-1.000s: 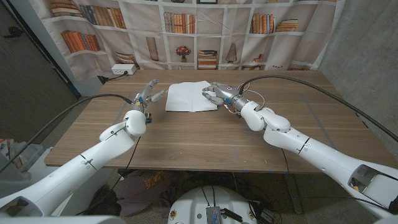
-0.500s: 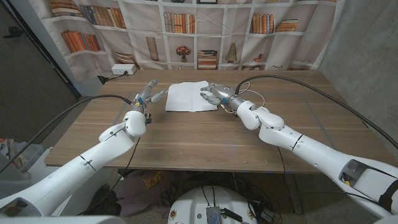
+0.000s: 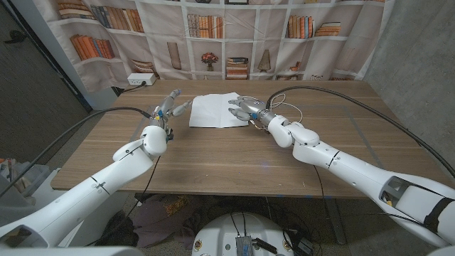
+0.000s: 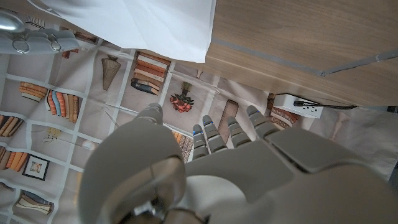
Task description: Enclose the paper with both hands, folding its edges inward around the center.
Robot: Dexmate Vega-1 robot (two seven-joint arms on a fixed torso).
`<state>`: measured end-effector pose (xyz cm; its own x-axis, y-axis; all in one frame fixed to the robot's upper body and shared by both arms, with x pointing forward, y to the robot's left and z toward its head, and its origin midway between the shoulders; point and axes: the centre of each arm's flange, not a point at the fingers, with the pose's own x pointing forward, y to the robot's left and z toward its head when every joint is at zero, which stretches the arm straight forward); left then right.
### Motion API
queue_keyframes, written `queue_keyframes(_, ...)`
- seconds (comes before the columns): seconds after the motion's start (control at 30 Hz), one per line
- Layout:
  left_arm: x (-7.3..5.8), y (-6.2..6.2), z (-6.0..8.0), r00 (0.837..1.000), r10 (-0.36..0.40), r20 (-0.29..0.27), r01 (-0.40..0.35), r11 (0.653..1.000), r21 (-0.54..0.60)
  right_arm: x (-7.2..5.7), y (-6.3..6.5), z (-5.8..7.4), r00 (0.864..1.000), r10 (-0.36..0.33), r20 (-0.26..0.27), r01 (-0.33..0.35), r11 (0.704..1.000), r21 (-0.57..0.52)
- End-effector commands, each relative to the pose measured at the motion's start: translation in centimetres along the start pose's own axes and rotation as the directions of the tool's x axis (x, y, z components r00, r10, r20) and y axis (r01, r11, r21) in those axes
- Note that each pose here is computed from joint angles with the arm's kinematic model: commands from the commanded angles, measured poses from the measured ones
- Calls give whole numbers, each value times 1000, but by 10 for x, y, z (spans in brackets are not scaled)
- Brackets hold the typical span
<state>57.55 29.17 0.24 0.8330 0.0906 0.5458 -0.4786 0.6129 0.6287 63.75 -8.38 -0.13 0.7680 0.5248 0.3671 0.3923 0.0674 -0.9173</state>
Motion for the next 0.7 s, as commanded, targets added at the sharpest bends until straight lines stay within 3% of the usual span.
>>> queue_keyframes(0.03, -3, -2, 3, 1000, 4, 12, -4, 1000, 1, 9, 15, -4, 999, 47, -12, -48, 999, -24)
queue_keyframes(0.7, -12, -3, 0, 1000, 5, 3, -5, 1000, -4, 25, 24, -2, 995, 104, -7, -104, 990, -99)
